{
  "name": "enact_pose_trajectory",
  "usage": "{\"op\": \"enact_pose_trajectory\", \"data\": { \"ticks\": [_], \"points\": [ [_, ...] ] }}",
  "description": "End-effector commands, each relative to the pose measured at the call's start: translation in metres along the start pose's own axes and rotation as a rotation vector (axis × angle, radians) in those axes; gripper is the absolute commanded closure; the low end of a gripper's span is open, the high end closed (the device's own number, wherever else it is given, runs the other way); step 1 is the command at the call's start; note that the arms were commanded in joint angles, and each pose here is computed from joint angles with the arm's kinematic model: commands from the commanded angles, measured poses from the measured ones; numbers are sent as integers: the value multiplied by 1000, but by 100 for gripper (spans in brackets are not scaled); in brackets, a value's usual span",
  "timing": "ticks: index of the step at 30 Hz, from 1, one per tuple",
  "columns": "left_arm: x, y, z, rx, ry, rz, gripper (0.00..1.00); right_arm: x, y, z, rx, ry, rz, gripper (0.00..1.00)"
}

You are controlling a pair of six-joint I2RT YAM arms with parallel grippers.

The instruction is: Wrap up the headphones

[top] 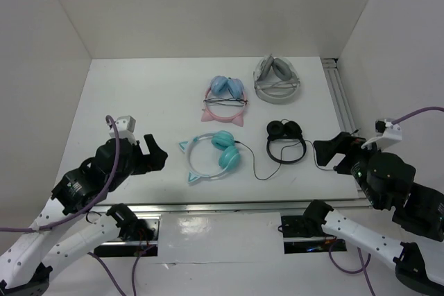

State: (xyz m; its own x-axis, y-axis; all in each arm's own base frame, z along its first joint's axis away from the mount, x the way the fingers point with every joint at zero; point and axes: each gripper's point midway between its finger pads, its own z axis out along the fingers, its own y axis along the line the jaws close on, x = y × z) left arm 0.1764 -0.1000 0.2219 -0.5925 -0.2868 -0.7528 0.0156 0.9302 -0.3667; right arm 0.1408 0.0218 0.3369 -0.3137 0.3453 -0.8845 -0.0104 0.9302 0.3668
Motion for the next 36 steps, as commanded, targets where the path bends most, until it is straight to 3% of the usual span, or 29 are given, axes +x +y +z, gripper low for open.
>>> {"op": "enact_pose_trajectory", "data": {
  "ticks": [1, 8, 15, 20, 32, 36],
  "points": [
    [-13, -8, -4, 35, -37, -3, 0, 3, 6, 8, 7, 11, -30, 0],
    [-11, -21, -6, 118, -37, 17, 0, -2, 25, 6, -112, -38, 79, 0],
    [17, -25, 25, 32, 131, -28, 0, 30, 73, 14, -347, 55, 63, 0],
    [44, -46, 68, 65, 203, -107, 0, 72, 89, 44, -348, 157, 38, 0],
    [91, -23, 140, -279, 277, -50, 0, 95, 106, 35, -499, 216, 2, 0],
    [94, -19, 160, -305, 281, -26, 0, 93, 104, 29, -519, 205, 10, 0]
  ]
}}
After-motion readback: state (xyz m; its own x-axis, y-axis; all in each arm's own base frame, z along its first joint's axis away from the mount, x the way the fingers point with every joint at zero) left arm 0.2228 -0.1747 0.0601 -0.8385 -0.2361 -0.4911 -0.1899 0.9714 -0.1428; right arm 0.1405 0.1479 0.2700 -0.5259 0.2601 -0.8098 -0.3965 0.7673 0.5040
